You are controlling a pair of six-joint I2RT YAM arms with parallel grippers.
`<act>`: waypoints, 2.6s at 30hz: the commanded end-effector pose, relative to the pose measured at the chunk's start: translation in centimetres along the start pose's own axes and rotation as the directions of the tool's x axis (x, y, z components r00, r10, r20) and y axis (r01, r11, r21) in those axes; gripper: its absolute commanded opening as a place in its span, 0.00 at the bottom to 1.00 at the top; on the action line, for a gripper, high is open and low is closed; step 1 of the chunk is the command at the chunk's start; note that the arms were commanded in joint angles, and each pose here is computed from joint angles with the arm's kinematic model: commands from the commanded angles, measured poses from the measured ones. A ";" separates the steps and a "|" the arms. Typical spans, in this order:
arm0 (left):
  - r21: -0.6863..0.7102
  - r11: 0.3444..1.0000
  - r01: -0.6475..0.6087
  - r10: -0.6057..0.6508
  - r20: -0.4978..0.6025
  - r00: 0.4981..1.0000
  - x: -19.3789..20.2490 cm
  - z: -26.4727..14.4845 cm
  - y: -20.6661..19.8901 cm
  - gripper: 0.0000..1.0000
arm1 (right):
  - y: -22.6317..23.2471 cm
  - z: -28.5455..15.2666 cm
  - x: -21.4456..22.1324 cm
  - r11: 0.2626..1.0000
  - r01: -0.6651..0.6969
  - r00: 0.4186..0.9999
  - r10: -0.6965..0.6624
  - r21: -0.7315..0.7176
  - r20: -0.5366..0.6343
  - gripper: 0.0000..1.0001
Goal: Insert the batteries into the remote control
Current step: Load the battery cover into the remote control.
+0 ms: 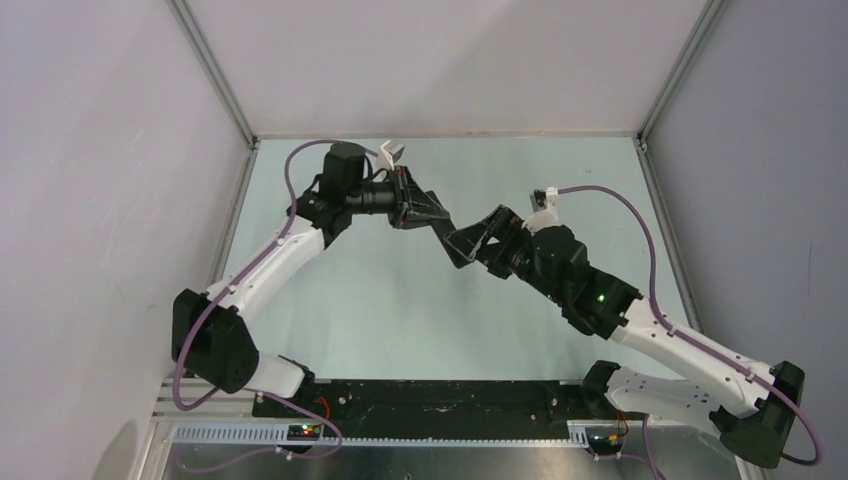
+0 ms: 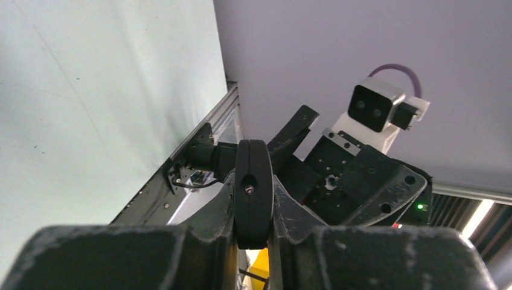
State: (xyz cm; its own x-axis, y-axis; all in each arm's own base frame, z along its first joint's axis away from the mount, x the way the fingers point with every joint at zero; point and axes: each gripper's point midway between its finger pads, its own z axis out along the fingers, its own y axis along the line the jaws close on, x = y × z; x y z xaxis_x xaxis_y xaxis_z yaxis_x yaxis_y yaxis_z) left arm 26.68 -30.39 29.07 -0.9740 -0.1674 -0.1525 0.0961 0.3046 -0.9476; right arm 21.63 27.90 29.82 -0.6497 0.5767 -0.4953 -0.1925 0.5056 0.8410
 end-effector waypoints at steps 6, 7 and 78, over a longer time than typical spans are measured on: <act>0.081 0.995 0.049 -0.056 0.077 0.995 -0.9 -1.9 -5.0 0.00 | 2.6 0.0 -3.2 0.989 -0.116 0.986 0.126 -0.096 0.109 0.94; 0.085 0.995 0.048 -0.055 0.085 0.995 -0.9 -2.0 -5.2 0.00 | 2.6 0.0 -3.3 0.987 -0.125 0.985 0.136 -0.097 0.108 0.93; 0.365 0.931 -0.019 -0.025 0.115 0.993 1.9 -6.1 -11.9 0.00 | 3.1 4.0 -1.3 0.921 -0.350 0.937 0.341 -0.172 -0.078 0.14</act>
State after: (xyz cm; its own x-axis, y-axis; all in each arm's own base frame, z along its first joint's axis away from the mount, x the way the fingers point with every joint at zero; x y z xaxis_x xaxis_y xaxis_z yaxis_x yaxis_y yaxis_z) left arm 26.27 -28.73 37.38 -0.9227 -0.3799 -0.0657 0.0549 0.0392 -0.9977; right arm 23.03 31.41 37.02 -0.7534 0.6397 -0.1521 -0.1762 0.0264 0.9840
